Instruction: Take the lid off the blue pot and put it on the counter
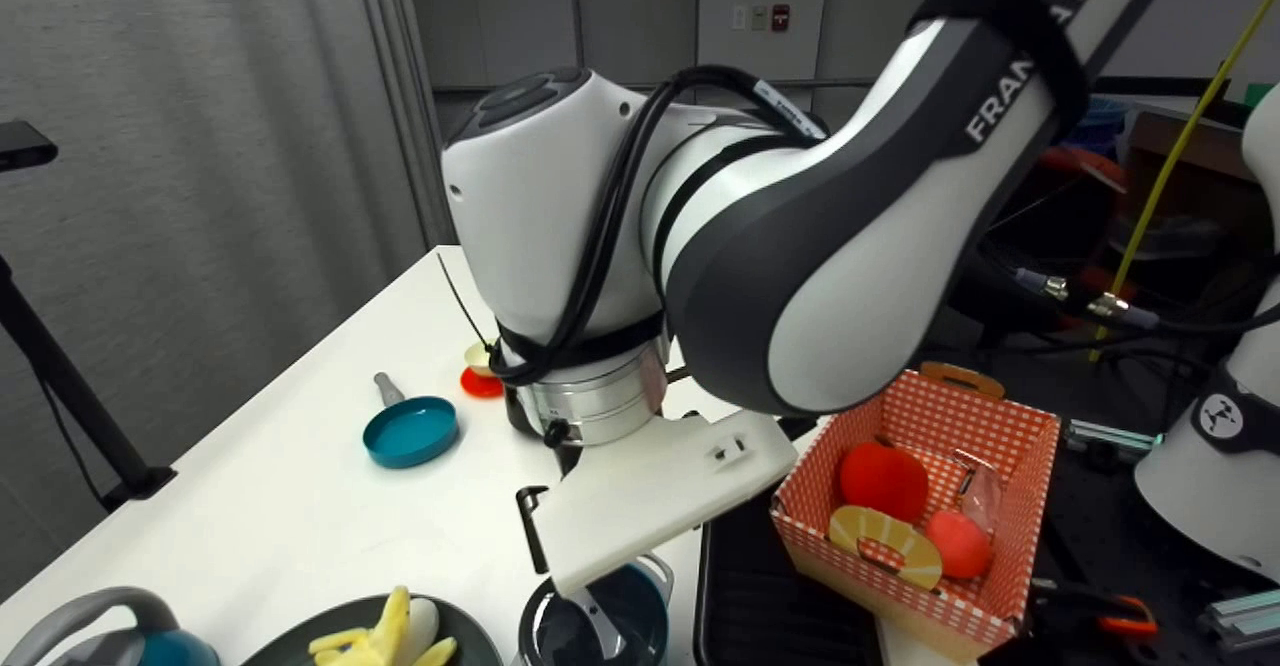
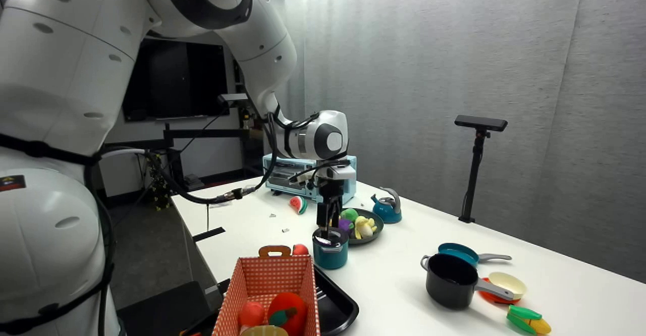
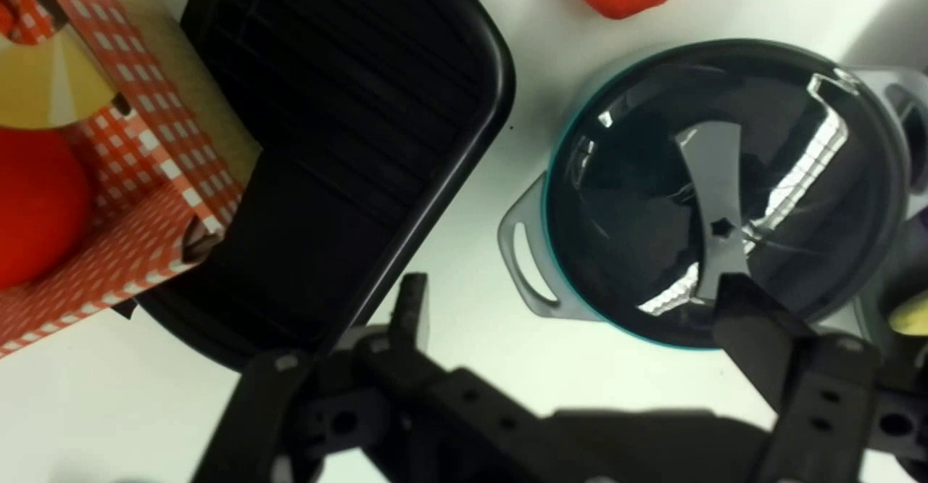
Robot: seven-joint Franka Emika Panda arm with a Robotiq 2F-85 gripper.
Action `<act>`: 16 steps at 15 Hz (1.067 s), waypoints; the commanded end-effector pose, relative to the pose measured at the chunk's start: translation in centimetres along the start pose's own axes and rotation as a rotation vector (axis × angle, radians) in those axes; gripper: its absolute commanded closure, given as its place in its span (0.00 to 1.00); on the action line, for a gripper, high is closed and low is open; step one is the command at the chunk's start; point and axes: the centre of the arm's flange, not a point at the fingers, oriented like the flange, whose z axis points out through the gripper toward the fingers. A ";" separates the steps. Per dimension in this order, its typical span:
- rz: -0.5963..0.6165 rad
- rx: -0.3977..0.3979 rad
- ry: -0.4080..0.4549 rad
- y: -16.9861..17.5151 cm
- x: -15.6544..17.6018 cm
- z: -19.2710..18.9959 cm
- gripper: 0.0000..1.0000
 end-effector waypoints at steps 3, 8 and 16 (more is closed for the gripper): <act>-0.054 -0.010 -0.048 -2.0 1.0 1.6 0.00; -0.103 -0.003 -0.036 -3.7 0.8 0.4 0.00; -0.111 0.036 -0.029 -4.0 0.8 -0.7 0.00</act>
